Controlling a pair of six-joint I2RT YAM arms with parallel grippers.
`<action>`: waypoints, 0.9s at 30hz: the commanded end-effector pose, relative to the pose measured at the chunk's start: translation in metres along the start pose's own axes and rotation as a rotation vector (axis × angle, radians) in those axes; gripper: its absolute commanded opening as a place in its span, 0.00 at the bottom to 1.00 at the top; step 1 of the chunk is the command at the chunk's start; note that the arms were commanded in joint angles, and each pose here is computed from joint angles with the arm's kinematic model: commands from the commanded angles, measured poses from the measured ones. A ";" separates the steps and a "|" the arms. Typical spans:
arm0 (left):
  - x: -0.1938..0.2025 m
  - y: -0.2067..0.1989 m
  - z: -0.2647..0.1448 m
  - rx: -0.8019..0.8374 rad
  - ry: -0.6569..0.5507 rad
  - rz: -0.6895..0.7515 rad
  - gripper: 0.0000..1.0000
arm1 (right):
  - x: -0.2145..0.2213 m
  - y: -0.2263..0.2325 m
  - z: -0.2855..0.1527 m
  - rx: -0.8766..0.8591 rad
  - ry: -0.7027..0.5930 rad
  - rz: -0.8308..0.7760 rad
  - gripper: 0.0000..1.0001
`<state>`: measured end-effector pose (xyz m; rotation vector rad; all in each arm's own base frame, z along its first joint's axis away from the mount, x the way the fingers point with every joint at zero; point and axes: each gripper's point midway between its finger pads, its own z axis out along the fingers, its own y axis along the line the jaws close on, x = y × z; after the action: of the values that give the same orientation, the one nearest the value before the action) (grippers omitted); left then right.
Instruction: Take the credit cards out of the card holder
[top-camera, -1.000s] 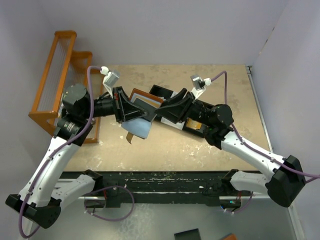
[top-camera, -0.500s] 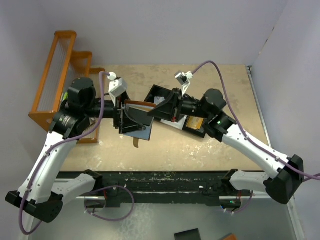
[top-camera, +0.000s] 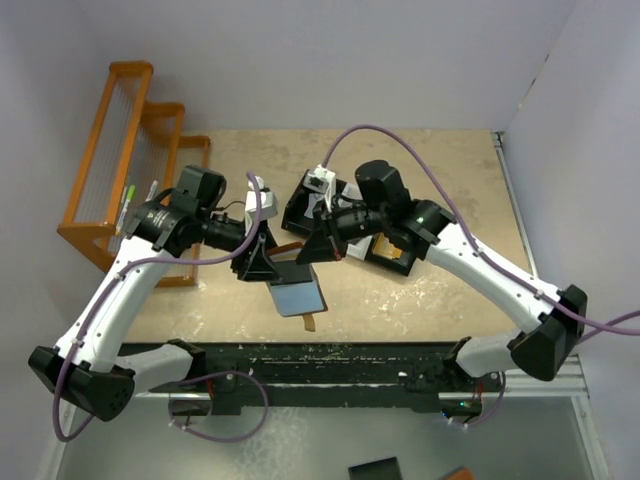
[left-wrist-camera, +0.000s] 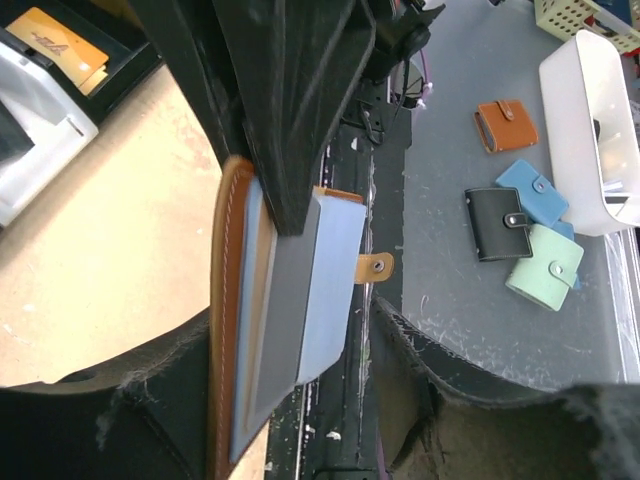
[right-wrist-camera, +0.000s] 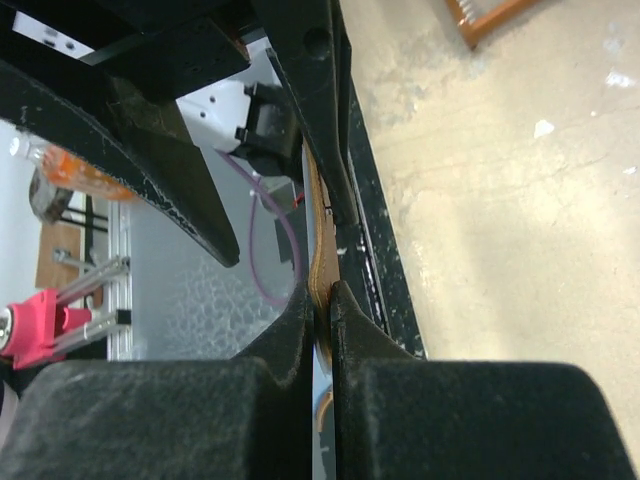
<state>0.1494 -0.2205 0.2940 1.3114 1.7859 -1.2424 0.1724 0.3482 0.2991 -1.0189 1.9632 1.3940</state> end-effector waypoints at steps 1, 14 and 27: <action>0.000 -0.008 0.005 0.079 -0.027 0.035 0.58 | 0.004 0.007 0.004 0.014 0.073 -0.056 0.00; 0.032 0.004 0.017 0.086 0.025 -0.032 0.36 | -0.020 0.023 0.016 -0.059 0.052 -0.052 0.00; -0.043 -0.009 0.000 0.093 -0.192 -0.130 0.00 | -0.057 0.045 -0.032 -0.070 -0.346 0.004 0.66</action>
<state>0.1539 -0.2301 0.2741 1.1796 1.8858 -1.3933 0.1723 0.3565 0.3139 -0.9234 1.9531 1.4235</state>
